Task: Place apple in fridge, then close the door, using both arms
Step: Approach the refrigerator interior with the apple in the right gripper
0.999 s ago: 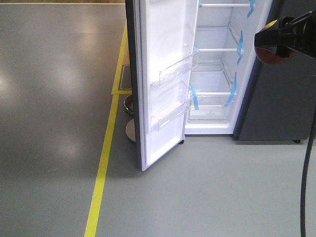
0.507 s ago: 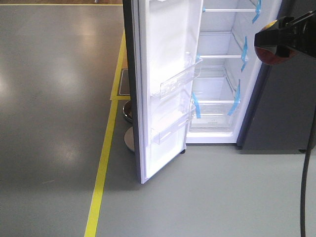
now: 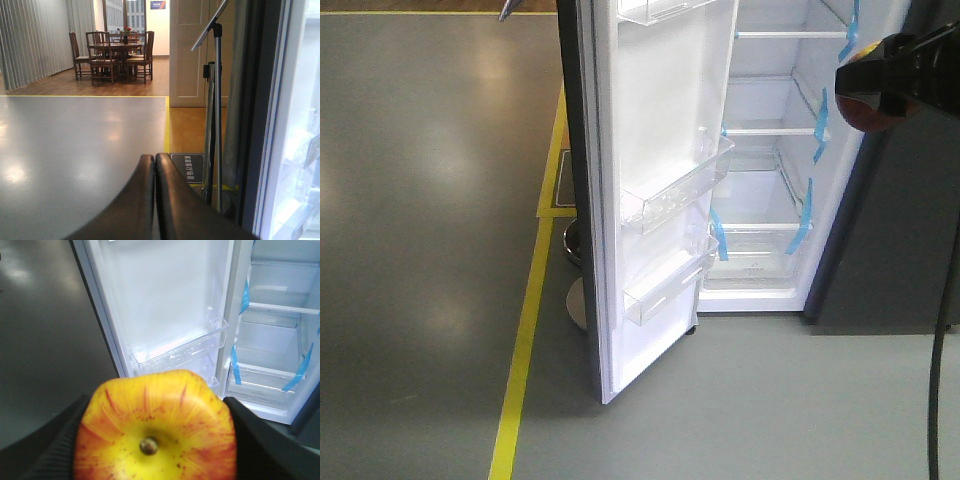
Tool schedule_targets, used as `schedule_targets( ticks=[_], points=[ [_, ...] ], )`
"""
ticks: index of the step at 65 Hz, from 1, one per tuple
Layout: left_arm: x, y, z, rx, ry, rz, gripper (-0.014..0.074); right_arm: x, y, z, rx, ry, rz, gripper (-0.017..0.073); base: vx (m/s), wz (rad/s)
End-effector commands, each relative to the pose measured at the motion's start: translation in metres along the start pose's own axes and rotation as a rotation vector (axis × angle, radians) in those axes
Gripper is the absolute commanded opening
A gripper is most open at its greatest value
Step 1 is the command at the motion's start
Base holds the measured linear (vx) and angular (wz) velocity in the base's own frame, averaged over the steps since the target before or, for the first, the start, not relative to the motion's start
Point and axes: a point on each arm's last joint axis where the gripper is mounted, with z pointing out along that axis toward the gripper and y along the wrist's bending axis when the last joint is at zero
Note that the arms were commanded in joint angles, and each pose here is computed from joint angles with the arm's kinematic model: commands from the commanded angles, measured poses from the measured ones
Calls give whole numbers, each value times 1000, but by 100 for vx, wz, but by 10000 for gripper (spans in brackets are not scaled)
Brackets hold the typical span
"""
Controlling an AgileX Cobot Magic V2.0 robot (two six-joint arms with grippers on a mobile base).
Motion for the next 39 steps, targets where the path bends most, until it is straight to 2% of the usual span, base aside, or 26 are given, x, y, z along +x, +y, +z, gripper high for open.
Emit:
schedule_targets(
  ticks=[1, 39],
  points=[
    [0, -1, -1, 22, -62, -13, -6, -18, 3, -17, 16, -121, -3, -8, 16, -1],
    [0, -1, -1, 22, -62, -13, -6, -17, 3, -17, 16, -120, -3, -8, 14, 0]
  ],
)
